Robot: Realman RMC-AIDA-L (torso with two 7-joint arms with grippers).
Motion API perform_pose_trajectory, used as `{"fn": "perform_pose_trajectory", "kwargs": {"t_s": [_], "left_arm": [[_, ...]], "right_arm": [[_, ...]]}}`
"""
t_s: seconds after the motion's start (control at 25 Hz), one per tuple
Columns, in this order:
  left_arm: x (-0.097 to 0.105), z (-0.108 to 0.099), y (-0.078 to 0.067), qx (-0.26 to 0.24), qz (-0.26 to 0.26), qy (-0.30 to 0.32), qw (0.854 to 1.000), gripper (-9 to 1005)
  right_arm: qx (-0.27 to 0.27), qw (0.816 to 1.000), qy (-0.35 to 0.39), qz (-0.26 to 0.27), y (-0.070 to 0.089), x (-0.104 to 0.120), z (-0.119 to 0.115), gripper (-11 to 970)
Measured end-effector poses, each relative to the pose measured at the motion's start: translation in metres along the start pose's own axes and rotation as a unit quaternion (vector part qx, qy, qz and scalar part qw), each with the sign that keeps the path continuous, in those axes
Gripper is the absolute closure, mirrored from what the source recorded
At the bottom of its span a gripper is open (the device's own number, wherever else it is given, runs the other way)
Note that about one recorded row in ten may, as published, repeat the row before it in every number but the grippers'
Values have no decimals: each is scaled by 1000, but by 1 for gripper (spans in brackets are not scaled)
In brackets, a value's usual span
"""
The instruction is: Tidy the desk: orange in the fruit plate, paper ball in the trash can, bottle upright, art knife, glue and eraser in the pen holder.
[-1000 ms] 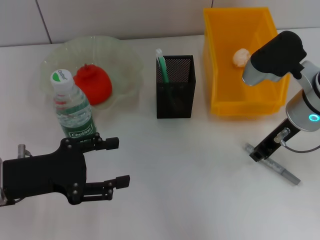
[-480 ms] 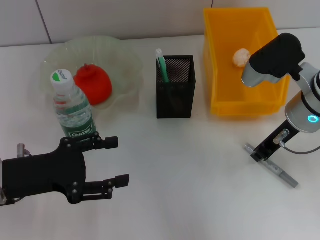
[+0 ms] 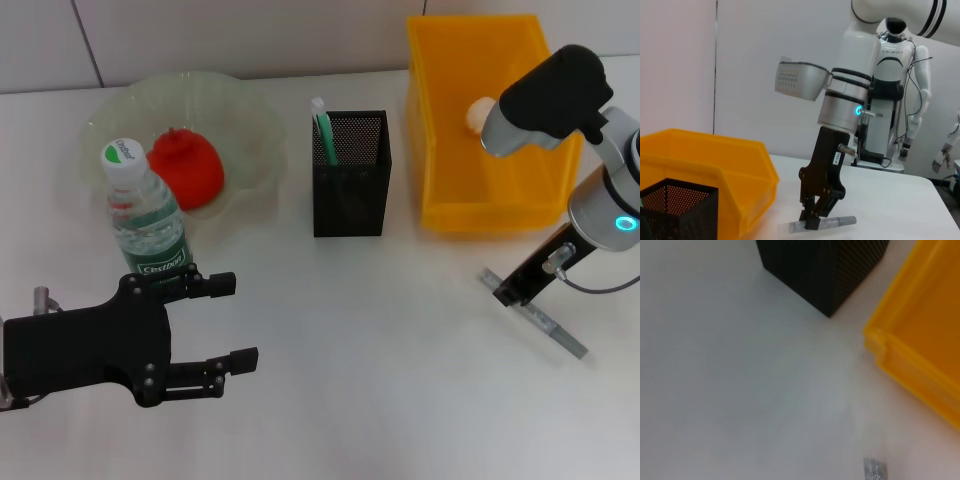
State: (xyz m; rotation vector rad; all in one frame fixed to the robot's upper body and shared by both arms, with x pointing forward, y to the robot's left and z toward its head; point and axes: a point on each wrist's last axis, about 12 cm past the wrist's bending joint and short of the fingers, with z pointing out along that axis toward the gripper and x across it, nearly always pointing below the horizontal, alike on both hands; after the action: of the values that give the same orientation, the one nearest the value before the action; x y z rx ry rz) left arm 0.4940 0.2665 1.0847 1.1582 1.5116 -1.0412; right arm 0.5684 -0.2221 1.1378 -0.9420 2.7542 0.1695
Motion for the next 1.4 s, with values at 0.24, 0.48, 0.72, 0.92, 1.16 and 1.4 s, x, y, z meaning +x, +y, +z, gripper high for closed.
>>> {"fn": "perform_pose_trajectory", "kwargs": {"t_s": [0.24,0.48,0.72,0.92,1.16,1.4], "left_arm": [[0,0,0,1,1,0,1000,186],[-1,1,0,1,3,-1,1000,186],[-1,2,-1,3,9,-3,1000,186],[-1,2,-2,6,8,-5,1000,186],[-1,2,-2,7,9,-6,1000,186],[-1,2,-2,8,8,-7,1000,186]], "right_arm": [[-9,999,-45,-16,9,-9,-19,827],[-13,992,-118,-40,18,-17,-41,828],[-45,968,-234,-77,26,-23,-54,829],[-68,949,-295,-92,24,-23,-55,830],[-110,923,-354,-102,18,-19,-55,831],[-148,891,-416,-104,6,-11,-56,832]]}}
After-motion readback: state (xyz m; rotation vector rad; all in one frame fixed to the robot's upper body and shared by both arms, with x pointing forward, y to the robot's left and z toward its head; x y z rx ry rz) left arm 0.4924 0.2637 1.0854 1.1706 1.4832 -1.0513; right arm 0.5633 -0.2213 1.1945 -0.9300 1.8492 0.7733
